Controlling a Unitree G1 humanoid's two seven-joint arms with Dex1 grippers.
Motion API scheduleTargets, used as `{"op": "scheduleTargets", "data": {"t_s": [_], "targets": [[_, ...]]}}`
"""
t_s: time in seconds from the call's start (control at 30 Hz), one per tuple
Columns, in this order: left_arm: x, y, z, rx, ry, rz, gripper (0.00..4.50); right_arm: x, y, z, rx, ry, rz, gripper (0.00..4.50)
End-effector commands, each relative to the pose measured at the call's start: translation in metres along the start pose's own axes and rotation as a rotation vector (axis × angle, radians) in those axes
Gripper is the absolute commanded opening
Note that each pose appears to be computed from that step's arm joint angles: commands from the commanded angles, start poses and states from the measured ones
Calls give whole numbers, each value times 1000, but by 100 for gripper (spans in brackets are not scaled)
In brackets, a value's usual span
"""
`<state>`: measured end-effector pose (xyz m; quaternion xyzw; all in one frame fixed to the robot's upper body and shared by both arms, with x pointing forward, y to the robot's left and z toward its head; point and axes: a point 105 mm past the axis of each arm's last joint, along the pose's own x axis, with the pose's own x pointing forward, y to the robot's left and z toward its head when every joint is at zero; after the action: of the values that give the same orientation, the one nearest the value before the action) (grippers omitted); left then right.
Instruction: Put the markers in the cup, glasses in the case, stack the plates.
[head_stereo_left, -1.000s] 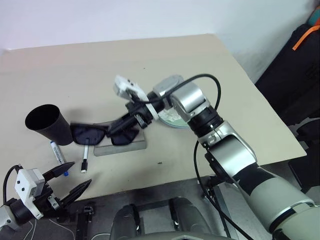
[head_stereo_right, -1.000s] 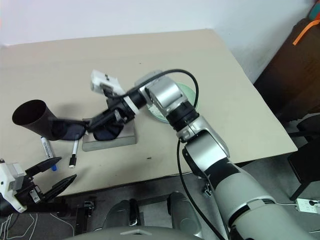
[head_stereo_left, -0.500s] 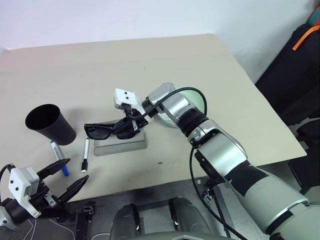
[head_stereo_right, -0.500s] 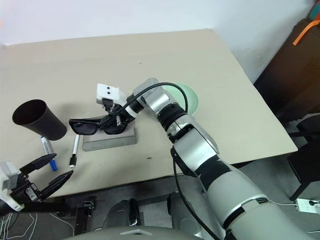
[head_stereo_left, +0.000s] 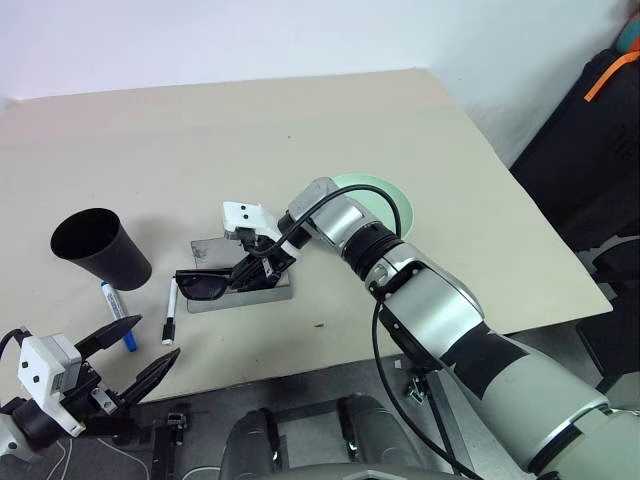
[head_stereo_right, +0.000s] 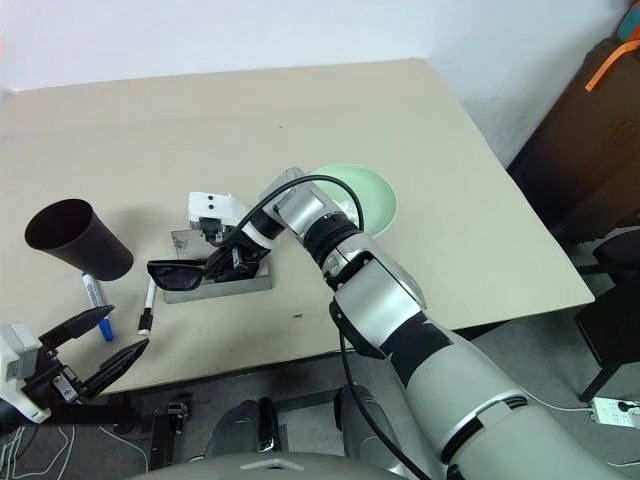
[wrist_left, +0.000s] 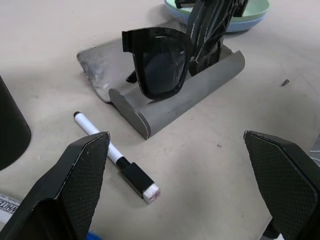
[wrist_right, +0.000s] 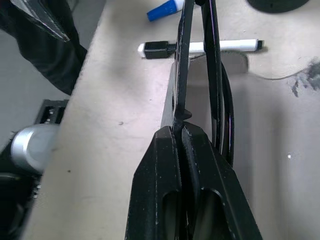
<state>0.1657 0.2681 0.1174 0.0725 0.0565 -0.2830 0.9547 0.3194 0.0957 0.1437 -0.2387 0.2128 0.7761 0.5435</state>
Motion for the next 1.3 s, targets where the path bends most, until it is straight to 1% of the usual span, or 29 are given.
{"op": "scheduleTargets", "data": {"t_s": [0.03,0.2,0.37,0.53,0.67,0.73,0.87,1.0,1.17,1.3], "targets": [[1,-2,7,30,-13,-8,450,5,2,-2,43,50,12,1],[2,-3,5,30,-17,-6,450,4,-7,-11,100,97,-67,1],[3,-4,2,32,-17,-4,450,5,-15,-25,86,169,-141,1],[4,-2,-1,36,-16,-5,450,5,-15,-35,85,207,-145,1],[6,-1,-1,40,-19,-7,450,8,-11,-41,84,229,-113,1],[7,-1,-2,41,-21,-9,450,8,-13,-44,99,237,-135,1],[9,-2,-2,40,-26,-14,450,2,-19,-36,160,177,-187,1],[10,-3,-2,39,-25,-20,450,1,-20,-36,162,183,-203,1],[11,-2,-1,42,-27,-20,450,7,-15,-44,143,229,-162,1],[11,-2,-1,40,-28,-21,450,13,-5,-42,118,236,-73,1]]}}
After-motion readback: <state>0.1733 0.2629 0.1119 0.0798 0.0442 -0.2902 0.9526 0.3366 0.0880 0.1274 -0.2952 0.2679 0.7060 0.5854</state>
